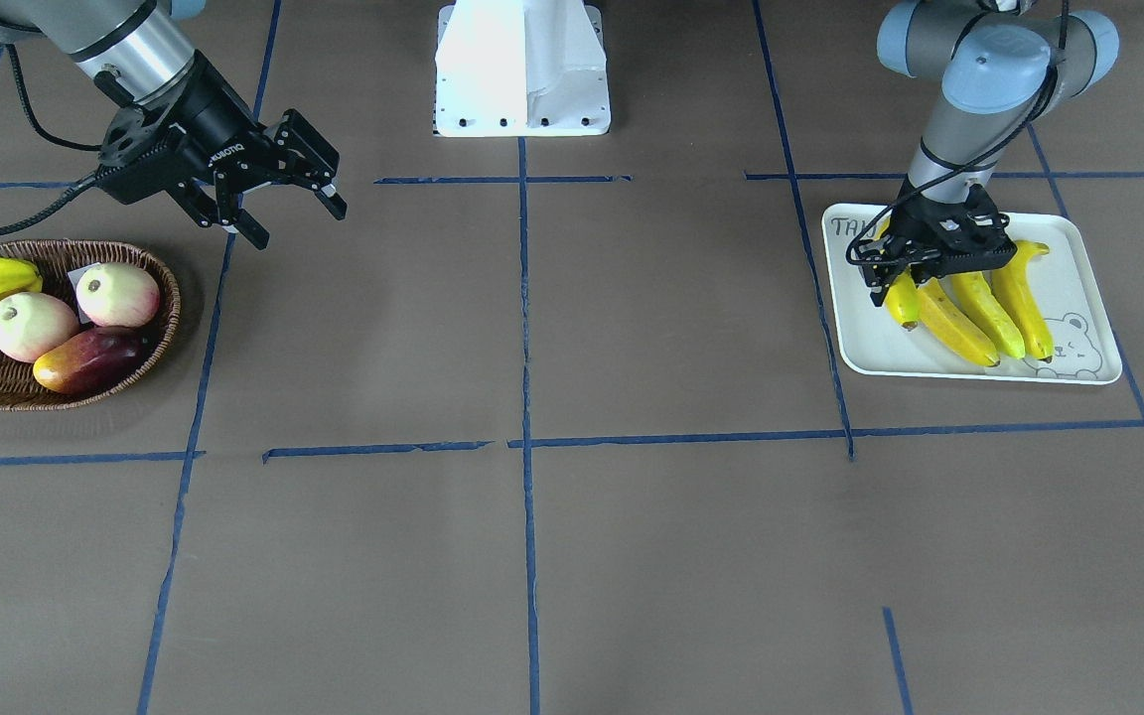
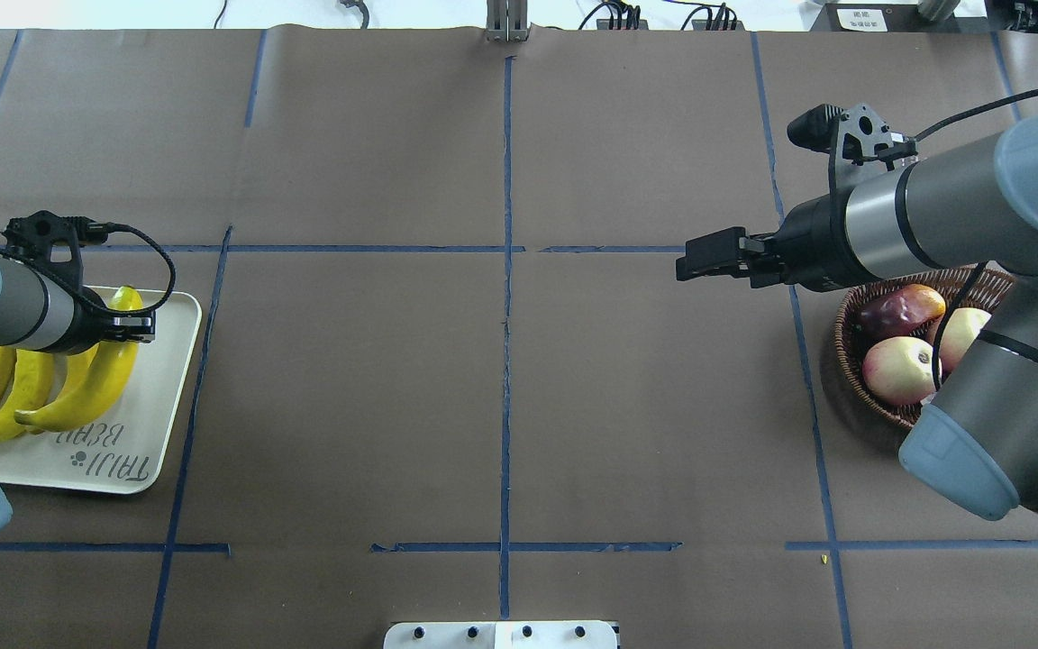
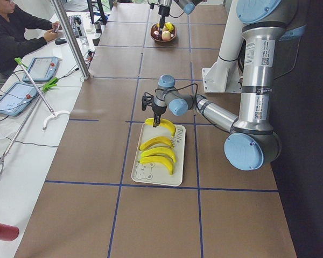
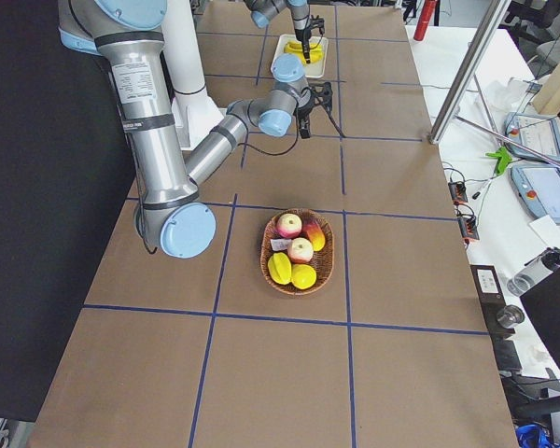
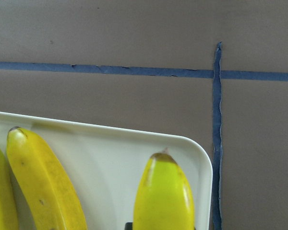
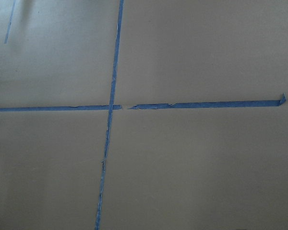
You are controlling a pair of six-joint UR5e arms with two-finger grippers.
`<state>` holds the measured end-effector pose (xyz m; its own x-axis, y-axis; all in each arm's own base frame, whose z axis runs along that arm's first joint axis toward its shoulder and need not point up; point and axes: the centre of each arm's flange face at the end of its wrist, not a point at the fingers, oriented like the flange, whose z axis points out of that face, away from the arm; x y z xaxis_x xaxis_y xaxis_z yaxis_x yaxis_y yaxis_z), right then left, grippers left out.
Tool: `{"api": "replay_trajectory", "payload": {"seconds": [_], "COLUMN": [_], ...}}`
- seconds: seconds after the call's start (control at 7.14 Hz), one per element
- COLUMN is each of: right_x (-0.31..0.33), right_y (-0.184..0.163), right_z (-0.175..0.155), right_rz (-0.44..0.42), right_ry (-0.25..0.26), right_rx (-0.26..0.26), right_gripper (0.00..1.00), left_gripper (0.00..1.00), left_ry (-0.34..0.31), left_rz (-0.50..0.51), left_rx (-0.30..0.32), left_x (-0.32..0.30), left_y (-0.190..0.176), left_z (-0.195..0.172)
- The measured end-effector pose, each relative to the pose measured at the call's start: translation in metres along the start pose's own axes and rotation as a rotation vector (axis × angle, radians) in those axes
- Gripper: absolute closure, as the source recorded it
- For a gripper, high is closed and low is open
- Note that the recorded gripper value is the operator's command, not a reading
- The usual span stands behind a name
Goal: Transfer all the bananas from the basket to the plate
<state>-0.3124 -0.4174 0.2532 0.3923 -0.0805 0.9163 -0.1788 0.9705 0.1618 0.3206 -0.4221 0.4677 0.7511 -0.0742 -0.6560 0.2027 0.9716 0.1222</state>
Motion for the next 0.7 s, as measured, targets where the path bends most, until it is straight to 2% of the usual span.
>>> {"api": "replay_trajectory", "payload": {"seconds": [0.28,0.56,0.7], "right_x": [0.001,0.005,0.012], "right_y": [0.0,-0.005,-0.014], "right_z": [0.003,0.002,-0.004], "right_rz": [0.002,0.004,-0.005], "right_ry": [0.004,0.015,0.053], "right_rx": [-0.004,-0.001,-0.001], "right_gripper": [0.0,0.0,0.0], "left_gripper": [0.01,0.0,0.0], "left_ry": [-0.032,-0.037,-0.028], "left_rz": [0.001,0.006,0.009], "left_rx": [0.022,0.038,0.041], "left_x": [0.002,0.006,0.009], "left_y": [-0.002,-0.002,-0.002], "left_z": [0.018,0.022,0.02]}}
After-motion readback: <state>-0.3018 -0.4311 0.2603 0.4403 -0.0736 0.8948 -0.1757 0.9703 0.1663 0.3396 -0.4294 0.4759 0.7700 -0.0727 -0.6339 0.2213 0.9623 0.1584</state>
